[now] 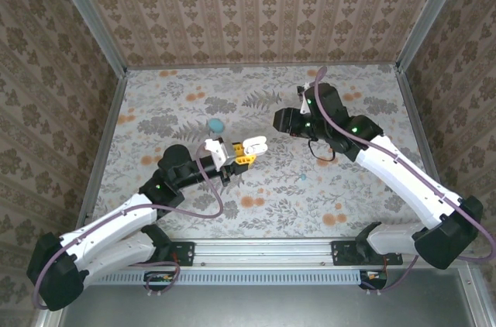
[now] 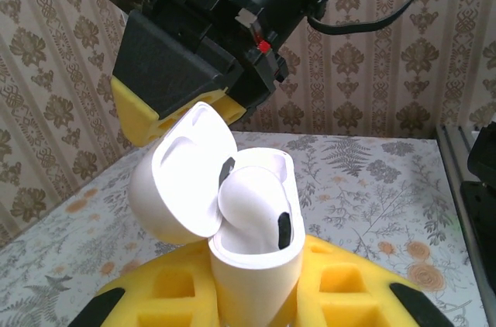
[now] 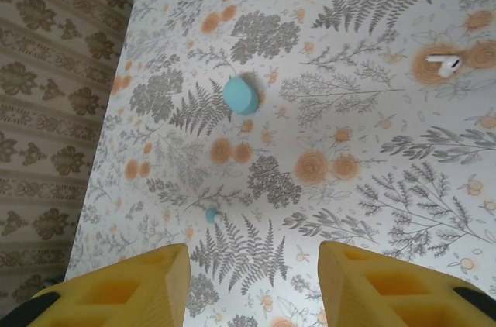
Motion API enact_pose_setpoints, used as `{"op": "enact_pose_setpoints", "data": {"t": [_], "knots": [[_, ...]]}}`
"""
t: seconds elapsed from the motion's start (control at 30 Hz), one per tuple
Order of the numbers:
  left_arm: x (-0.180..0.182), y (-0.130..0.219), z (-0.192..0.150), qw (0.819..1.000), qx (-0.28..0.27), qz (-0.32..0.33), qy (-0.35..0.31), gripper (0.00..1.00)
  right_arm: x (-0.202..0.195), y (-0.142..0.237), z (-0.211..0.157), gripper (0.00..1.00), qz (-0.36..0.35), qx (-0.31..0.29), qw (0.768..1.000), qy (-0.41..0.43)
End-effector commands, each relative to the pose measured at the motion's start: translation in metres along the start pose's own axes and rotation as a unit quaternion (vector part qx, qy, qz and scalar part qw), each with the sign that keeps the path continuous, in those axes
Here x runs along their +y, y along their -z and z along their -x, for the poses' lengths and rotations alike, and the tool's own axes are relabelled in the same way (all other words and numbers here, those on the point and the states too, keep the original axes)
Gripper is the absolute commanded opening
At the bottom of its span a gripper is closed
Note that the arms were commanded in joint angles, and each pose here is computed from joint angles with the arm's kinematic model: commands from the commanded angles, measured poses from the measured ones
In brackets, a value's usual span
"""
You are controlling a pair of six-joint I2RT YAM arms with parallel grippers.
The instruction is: Insert wireless bluetooth earbuds into charging case
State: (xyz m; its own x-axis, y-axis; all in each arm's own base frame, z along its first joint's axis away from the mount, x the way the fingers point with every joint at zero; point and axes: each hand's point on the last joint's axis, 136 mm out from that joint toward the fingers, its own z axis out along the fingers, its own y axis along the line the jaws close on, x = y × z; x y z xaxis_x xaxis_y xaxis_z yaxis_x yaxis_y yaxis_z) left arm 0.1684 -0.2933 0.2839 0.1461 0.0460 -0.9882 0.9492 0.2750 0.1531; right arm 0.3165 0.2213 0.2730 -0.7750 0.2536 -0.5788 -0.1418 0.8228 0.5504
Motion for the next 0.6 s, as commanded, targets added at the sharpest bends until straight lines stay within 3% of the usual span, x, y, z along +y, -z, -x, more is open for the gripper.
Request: {"op": "enact_pose_setpoints", "data": {"t": [0.0,0.57], "knots": [[0.004,0.001,0.012,0.999,-0.014,0.006,-0.040,0.00,-0.008,-0.013,-0.008,0.48,-0.002,0.034,0.999,-0.010],[0.042,0.001,-0.004,0.982,0.032,0.109,-0.149,0.00,-0.073,-0.121,0.003,0.48,-0.073,0.124,0.988,-0.050]]}}
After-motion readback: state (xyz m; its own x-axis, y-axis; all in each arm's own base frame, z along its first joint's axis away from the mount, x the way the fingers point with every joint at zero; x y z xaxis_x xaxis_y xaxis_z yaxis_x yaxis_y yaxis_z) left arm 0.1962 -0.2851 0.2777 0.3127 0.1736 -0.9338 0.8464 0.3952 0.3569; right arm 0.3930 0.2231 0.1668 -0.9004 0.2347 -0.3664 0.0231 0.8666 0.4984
